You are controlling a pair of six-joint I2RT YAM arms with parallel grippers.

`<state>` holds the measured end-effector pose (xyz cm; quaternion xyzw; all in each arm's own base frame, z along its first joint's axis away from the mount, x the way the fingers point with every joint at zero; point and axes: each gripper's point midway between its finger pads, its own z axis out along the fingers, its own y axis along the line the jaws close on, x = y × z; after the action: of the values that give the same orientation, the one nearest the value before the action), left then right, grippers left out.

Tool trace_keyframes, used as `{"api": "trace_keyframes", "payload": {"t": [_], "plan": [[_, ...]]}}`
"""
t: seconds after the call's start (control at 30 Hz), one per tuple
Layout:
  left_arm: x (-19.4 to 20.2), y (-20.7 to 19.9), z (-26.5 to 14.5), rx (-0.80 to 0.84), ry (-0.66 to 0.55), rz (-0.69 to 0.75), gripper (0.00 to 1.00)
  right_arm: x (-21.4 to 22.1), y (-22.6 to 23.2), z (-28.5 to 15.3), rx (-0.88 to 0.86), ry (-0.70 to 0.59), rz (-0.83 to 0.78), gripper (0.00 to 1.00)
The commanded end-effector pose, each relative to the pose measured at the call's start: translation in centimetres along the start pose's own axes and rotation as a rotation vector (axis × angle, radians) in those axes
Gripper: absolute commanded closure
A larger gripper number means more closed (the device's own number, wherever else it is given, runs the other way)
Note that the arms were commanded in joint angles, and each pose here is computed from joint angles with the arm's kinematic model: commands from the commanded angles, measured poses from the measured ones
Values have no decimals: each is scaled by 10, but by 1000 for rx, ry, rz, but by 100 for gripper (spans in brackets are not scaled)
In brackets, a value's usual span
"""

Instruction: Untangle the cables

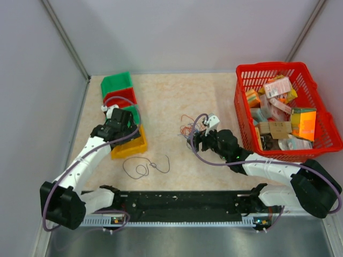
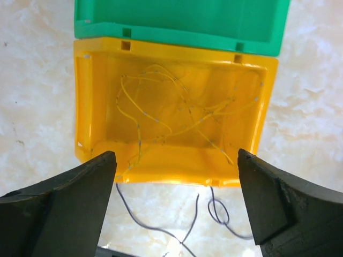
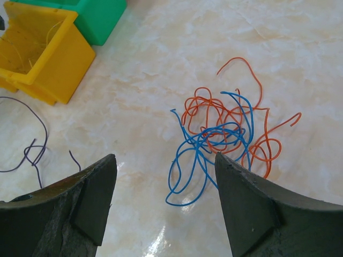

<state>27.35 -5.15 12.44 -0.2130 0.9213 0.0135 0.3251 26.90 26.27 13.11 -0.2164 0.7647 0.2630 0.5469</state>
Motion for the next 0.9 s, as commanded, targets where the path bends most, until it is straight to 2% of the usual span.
{"api": "trace_keyframes", "payload": {"t": [0.0,0.17,0.2,0.27,0.47,0.57,0.67,0.77,0.87], "plan": [[-2,-4,-32,78,26,-1,2,-21,10,5,-32,-55,8,27],[40,-18,-56,206,147,2,2,-20,10,7,-31,-52,11,27],[52,-22,-61,225,167,10,4,-19,10,7,-31,-50,9,27],[75,-27,-67,234,193,37,7,-19,9,7,-29,-51,9,27],[131,-27,-66,178,260,134,8,-18,8,7,-26,-48,6,27],[146,-32,-64,145,276,181,5,-18,9,7,-25,-47,6,27],[162,-48,-59,179,318,182,4,-19,8,6,-22,-52,3,28],[167,-62,-47,186,312,170,12,-20,7,4,-18,-57,5,28],[166,-65,-34,127,293,175,14,-22,6,3,-13,-63,3,27]]}}
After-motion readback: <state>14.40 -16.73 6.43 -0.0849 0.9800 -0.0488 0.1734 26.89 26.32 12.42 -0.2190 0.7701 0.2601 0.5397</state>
